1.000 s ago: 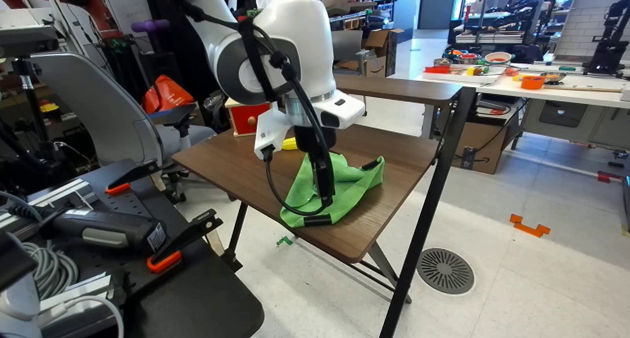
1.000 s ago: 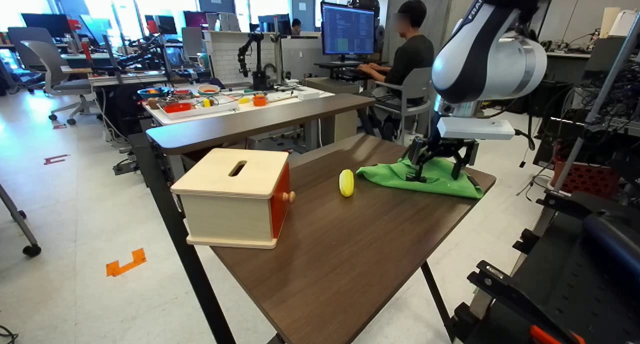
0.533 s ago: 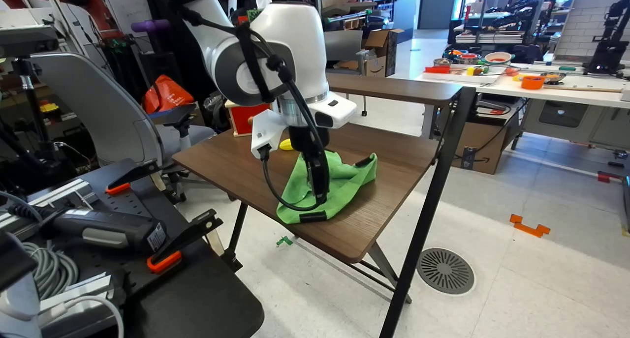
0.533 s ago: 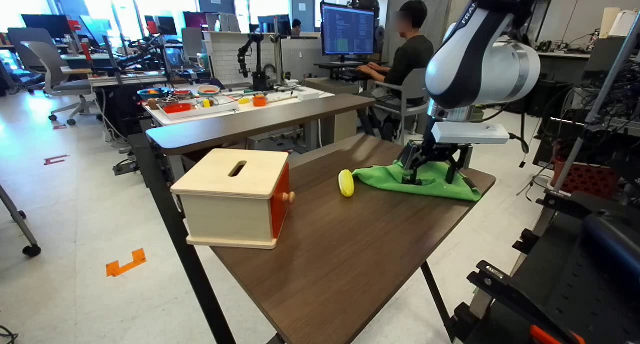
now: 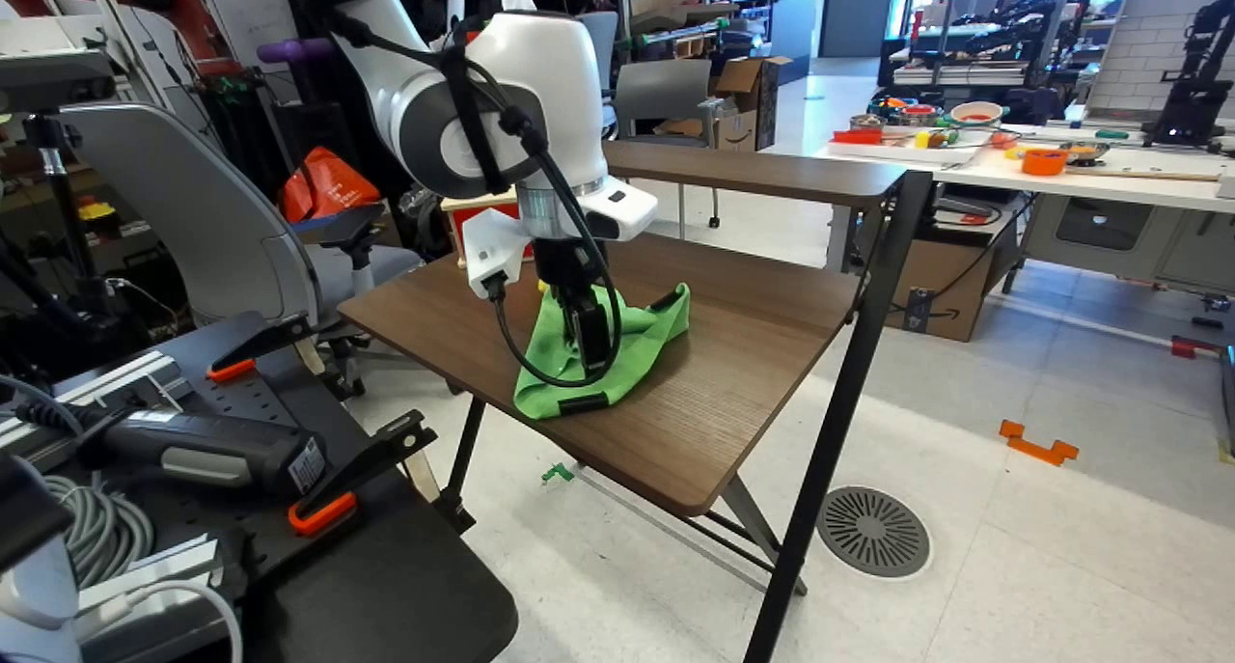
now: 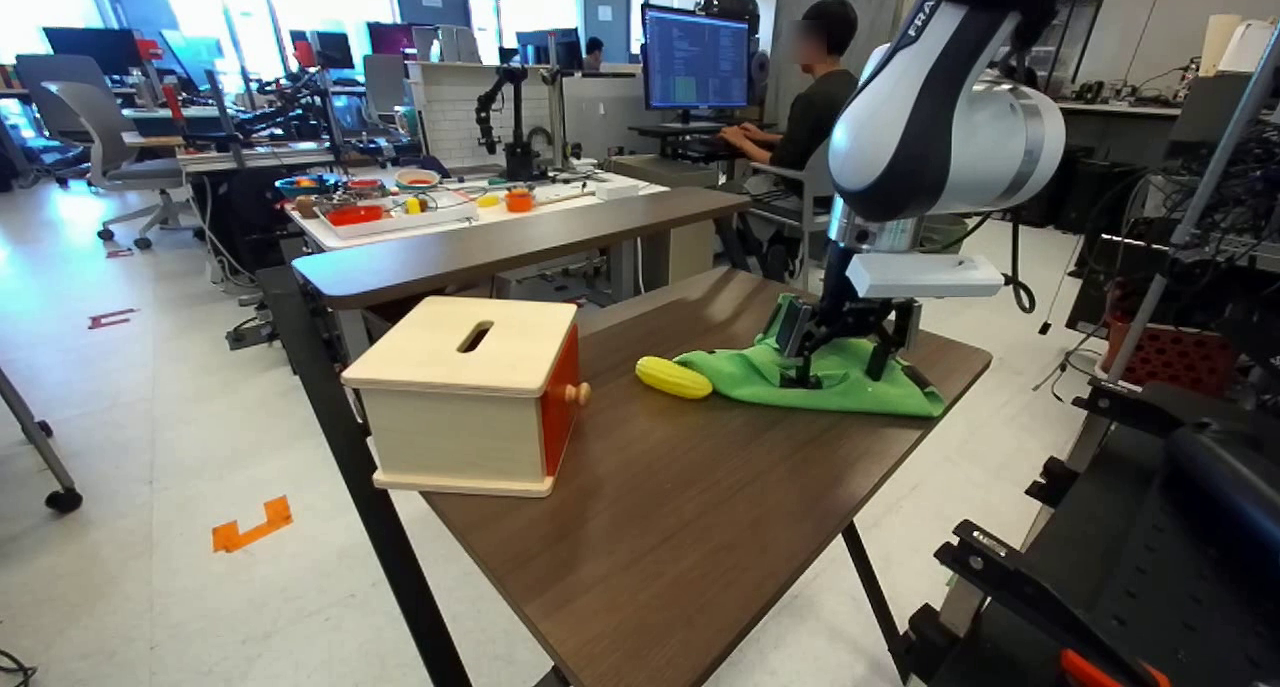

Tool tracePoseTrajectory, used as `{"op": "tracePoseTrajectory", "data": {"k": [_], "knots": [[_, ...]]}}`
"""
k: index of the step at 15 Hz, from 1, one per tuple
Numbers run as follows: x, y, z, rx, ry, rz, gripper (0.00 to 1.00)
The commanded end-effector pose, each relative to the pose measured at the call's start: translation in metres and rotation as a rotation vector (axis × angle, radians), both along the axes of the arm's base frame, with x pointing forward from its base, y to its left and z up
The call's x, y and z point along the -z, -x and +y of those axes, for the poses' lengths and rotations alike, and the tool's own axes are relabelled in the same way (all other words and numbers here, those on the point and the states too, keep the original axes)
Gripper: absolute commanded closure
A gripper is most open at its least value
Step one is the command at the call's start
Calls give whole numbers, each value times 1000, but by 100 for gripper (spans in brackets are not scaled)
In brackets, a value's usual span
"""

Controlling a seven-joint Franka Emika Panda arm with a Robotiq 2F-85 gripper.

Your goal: Move the green towel to the left

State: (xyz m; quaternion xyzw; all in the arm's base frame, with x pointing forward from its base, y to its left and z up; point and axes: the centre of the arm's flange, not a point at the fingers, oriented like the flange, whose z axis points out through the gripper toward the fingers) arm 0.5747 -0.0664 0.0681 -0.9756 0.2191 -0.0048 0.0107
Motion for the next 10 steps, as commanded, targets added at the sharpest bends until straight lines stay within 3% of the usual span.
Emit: {"op": "tracePoseTrajectory", "data": {"k": [1, 6, 10], "knots": [[3, -1, 34, -77, -30, 40, 0], [0, -13, 78, -152, -61, 67, 0], [-13, -18, 88, -166, -59, 68, 0]]}}
